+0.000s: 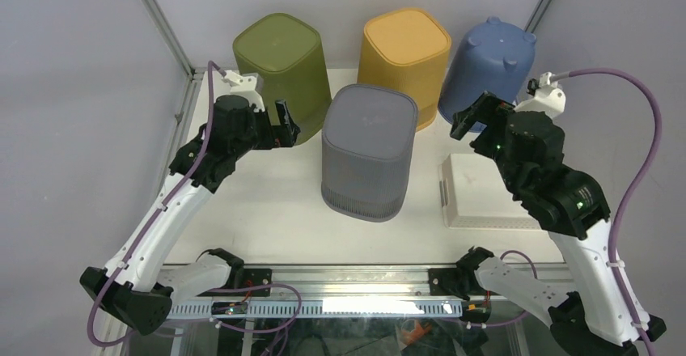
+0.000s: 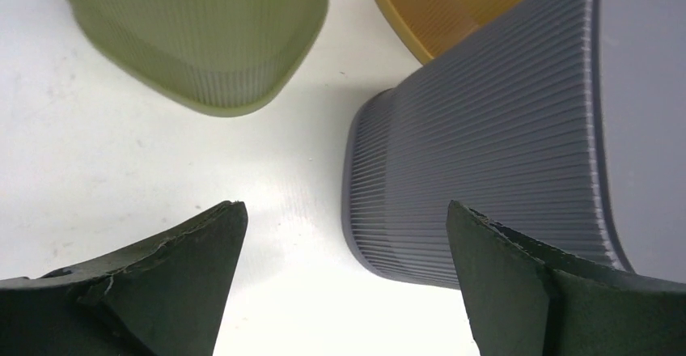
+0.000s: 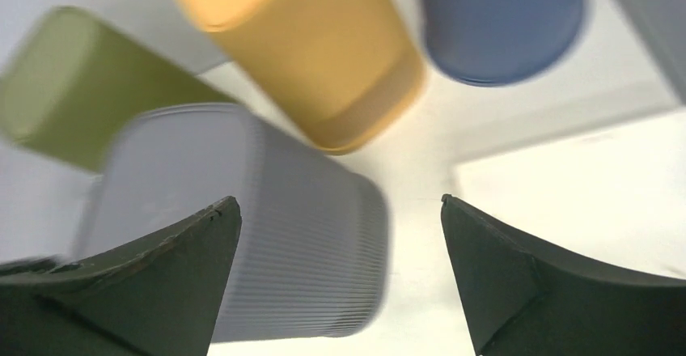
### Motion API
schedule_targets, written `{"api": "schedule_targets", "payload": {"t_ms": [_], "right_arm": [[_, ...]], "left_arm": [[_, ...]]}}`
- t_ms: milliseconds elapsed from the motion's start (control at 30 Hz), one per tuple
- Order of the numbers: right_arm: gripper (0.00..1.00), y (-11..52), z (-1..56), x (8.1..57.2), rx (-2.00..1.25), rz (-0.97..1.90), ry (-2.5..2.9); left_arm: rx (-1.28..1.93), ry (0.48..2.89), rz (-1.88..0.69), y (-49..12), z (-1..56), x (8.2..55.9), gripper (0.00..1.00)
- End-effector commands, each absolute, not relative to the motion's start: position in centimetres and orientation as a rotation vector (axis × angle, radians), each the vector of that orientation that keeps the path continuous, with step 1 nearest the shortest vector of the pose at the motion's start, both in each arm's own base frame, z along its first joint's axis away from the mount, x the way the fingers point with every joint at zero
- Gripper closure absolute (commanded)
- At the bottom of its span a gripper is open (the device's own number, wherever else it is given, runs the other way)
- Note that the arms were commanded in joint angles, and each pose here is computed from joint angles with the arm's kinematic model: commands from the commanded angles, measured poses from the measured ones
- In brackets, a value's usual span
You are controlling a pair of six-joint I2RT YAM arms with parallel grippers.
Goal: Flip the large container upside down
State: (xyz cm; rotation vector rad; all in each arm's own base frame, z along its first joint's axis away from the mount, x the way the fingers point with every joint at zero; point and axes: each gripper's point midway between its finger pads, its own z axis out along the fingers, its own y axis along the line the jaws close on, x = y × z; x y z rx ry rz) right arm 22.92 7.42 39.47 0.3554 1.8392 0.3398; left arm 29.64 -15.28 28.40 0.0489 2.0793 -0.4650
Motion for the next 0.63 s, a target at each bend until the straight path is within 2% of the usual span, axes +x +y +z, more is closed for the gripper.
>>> {"api": "schedule_targets", "payload": {"t_ms": [0, 267, 600], "right_arm": [[0.01, 1.1, 35.6, 22.5, 0.468, -0.117, 1.883], [0.01, 1.6, 32.8, 25.2, 0.528, -0.035, 1.989], [0.01, 3.7, 33.0, 27.7, 0.551, 0.182, 2.017]], "left_arm": [[-0.106, 2.066, -0.379, -13.0, 28.5, 29.5, 0.01], [-0.141, 2.061, -0.403, -12.7, 28.0, 28.7, 0.01], [-0.181, 2.051, -0.328, -11.3, 27.2, 28.7, 0.01]]}}
